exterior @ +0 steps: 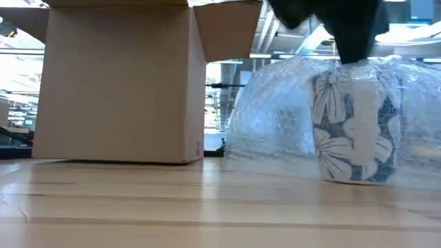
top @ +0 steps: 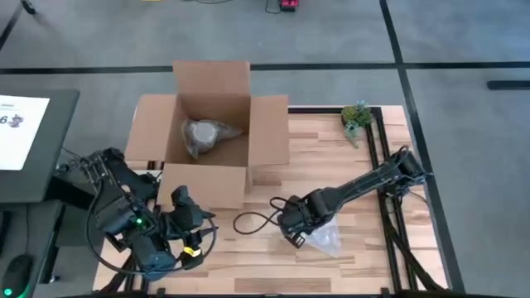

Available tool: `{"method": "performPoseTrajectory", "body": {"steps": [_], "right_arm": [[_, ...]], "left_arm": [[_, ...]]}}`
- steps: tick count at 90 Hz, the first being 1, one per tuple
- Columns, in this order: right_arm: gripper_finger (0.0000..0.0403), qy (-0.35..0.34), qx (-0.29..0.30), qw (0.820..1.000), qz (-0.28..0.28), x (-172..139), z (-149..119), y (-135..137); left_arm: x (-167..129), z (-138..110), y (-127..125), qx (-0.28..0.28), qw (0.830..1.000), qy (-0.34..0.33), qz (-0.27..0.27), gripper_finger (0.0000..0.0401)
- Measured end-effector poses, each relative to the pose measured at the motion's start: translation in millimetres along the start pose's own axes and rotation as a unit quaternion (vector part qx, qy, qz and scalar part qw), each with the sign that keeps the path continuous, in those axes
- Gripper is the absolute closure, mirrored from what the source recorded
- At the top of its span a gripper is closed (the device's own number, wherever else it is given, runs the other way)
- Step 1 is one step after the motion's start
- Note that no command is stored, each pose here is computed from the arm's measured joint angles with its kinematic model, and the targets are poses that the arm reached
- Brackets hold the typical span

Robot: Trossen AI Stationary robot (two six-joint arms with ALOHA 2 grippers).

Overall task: Wrap mug
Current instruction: Wrap the blue patterned mug with the bubble wrap

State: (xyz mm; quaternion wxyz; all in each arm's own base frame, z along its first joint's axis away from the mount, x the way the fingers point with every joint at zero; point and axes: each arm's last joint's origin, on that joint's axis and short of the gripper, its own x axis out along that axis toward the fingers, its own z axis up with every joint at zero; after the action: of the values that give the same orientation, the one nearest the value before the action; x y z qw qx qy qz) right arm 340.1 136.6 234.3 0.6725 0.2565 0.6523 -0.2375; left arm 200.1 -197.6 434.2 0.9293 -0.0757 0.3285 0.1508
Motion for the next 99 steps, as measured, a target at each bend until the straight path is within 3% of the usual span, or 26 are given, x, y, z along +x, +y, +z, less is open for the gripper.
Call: {"method": "performPoseTrajectory", "body": {"steps": [16,30,45,58,77,85,99], "right_arm": [[0.0403,0.000,0.016,0.997,-0.078,46,4,-11],[0.0403,0.007,-0.013,0.998,-0.061,58,6,-9],[0.0403,0.011,-0.020,0.998,-0.057,35,7,-8],[0.0403,-0.013,-0.032,0.999,-0.009,-18,4,-8],[0.0403,-0.071,0.010,0.997,0.036,-56,0,-11],[0.0403,-0.092,0.017,0.995,0.034,-55,3,-12],[0.0403,-0.072,0.028,0.997,-0.007,-20,9,-15]], "left_arm": [[0,2,-4,-0.014,1.000,-0.009,-0.014,0.0277],[0,4,-7,-0.018,0.999,-0.016,-0.027,0.0277],[0,6,-9,-0.021,0.999,-0.021,-0.036,0.0277],[-1,6,-9,-0.021,0.999,-0.022,-0.037,0.0277],[0,6,-9,-0.017,0.999,-0.022,-0.036,0.0277],[0,6,-9,-0.017,0.999,-0.023,-0.035,0.0277],[1,7,-8,-0.018,0.999,-0.024,-0.034,0.0277]]}}
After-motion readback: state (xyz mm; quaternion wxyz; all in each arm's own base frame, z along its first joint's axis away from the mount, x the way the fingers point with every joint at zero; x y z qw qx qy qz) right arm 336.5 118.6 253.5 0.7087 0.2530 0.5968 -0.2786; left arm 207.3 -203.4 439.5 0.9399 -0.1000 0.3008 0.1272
